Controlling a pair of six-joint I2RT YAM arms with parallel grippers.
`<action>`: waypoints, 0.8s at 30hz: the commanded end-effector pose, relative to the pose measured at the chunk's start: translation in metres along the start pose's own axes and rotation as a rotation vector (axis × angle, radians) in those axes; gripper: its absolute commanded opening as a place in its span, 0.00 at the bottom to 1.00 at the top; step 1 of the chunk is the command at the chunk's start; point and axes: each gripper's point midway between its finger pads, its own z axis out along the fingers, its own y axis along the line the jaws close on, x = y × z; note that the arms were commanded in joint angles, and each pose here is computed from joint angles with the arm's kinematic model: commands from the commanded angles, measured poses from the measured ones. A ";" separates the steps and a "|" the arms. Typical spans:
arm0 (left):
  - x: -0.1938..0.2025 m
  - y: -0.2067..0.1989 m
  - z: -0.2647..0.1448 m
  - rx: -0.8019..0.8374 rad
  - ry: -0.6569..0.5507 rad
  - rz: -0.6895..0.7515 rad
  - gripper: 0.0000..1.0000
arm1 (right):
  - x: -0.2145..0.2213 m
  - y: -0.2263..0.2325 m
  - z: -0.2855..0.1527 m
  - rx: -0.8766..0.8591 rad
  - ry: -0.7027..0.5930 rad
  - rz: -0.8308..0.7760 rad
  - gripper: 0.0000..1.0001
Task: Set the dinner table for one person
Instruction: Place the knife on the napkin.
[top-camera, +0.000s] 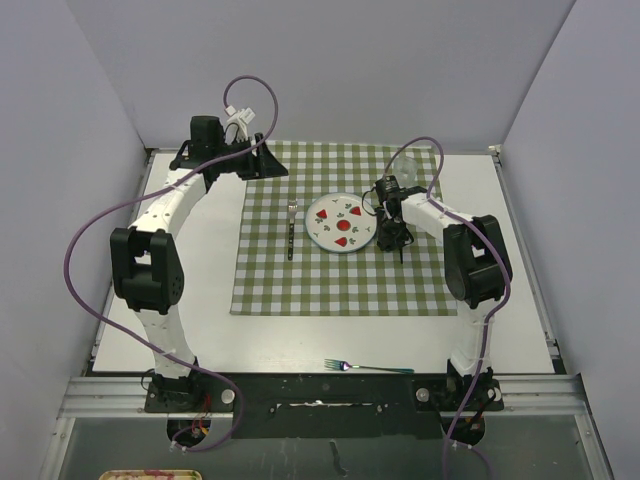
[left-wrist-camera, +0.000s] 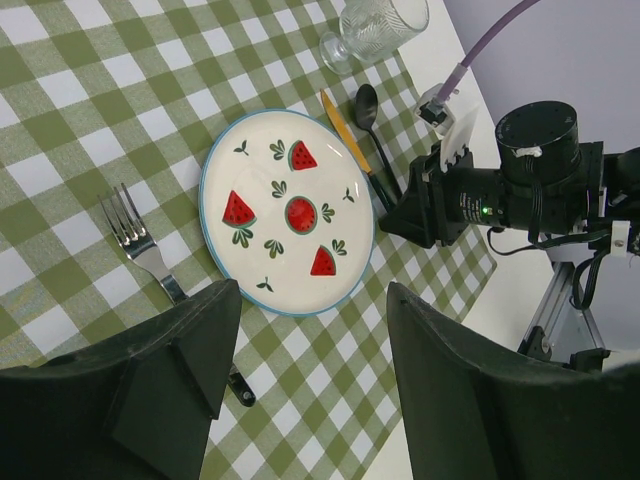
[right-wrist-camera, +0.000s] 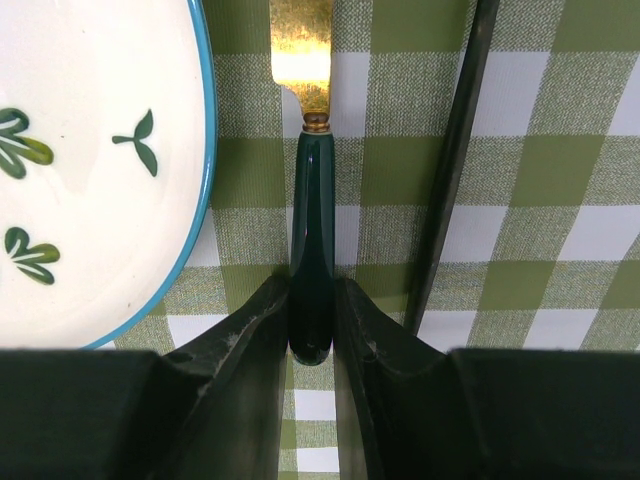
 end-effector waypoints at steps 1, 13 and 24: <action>-0.016 -0.007 0.003 0.020 -0.029 0.062 0.58 | 0.001 -0.002 -0.004 0.018 -0.015 0.028 0.14; -0.017 -0.010 0.004 0.017 -0.023 0.069 0.59 | -0.001 0.003 -0.004 0.003 -0.007 0.034 0.09; -0.016 -0.012 0.008 0.026 -0.015 0.070 0.58 | -0.002 0.003 -0.005 -0.012 -0.008 0.020 0.25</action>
